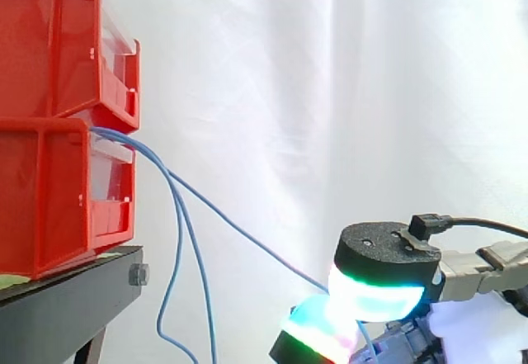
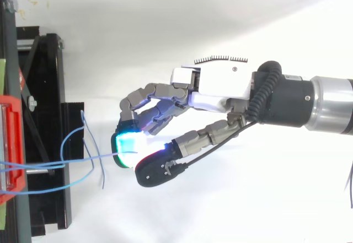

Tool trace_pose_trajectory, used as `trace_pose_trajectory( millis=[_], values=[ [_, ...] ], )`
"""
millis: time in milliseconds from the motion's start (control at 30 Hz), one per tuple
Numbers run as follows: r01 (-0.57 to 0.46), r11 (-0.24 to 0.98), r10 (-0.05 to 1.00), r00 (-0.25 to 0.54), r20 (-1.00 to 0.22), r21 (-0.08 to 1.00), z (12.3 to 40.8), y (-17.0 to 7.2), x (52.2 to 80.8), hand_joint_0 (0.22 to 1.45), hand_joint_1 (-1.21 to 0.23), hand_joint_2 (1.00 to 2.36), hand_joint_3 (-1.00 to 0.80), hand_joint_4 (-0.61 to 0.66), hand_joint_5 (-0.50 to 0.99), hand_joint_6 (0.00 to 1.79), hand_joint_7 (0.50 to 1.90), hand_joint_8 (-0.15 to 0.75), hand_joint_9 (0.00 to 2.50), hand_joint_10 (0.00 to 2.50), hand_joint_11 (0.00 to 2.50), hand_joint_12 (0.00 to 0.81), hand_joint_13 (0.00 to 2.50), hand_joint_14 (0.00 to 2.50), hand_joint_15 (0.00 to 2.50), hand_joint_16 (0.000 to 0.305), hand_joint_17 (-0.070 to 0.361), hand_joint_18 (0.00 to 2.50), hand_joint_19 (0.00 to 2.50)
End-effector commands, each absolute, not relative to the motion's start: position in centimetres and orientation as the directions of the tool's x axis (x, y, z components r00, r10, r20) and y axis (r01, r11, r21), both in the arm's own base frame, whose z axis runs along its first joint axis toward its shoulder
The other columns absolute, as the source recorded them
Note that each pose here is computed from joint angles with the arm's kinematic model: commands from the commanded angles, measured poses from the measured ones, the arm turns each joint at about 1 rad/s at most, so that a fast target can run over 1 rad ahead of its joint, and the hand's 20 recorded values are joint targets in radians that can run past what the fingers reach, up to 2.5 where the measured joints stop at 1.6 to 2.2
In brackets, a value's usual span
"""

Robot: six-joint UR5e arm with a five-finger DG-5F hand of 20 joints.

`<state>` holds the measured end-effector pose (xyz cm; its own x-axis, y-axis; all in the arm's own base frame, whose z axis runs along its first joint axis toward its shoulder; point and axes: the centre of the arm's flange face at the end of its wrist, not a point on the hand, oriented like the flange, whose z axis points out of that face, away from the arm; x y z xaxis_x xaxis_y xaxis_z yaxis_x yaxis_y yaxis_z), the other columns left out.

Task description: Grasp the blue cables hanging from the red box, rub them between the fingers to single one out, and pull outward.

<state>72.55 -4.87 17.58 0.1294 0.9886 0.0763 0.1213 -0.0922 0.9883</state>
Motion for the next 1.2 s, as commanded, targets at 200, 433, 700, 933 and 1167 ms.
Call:
trace_pose_trajectory(
  millis=[200, 433, 700, 933, 1167],
  values=[
    [0.122, -0.091, 0.989, 0.13, 0.075, 0.988, 17.57, -4.88, 72.54, 0.57, -0.83, 1.01, -0.06, -0.02, -0.03, 0.77, 1.19, 0.235, 0.75, 0.0, 0.0, 0.362, 0.52, 0.0, 0.06, 0.05, 0.112, 0.63, 0.25],
    [0.124, -0.091, 0.989, 0.13, 0.075, 0.988, 17.51, -4.89, 72.5, 0.57, -0.84, 1.01, -0.03, -0.01, -0.02, 0.77, 1.19, 0.248, 0.81, 0.0, 0.0, 0.371, 0.57, 0.0, 0.07, 0.051, 0.114, 0.67, 0.25],
    [0.122, -0.091, 0.989, 0.13, 0.075, 0.988, 17.57, -4.88, 72.54, 0.57, -0.85, 1.0, 0.0, -0.02, -0.01, 0.76, 1.18, 0.256, 0.96, 0.0, 0.06, 0.302, 0.61, 0.0, 0.11, 0.045, 0.101, 0.59, 0.2],
    [0.122, -0.091, 0.989, 0.13, 0.075, 0.988, 17.57, -4.88, 72.54, 0.57, -0.84, 1.0, 0.0, -0.01, -0.01, 0.77, 1.14, 0.258, 0.97, 0.0, 0.07, 0.356, 0.67, 0.0, 0.11, 0.049, 0.11, 0.64, 0.21],
    [0.122, -0.091, 0.989, 0.128, 0.075, 0.988, 17.57, -4.77, 72.55, 0.57, -0.83, 1.0, -0.01, 0.0, -0.01, 0.77, 1.15, 0.266, 0.95, 0.0, 0.06, 0.367, 0.69, 0.0, 0.13, 0.05, 0.113, 0.69, 0.23]
  ],
)
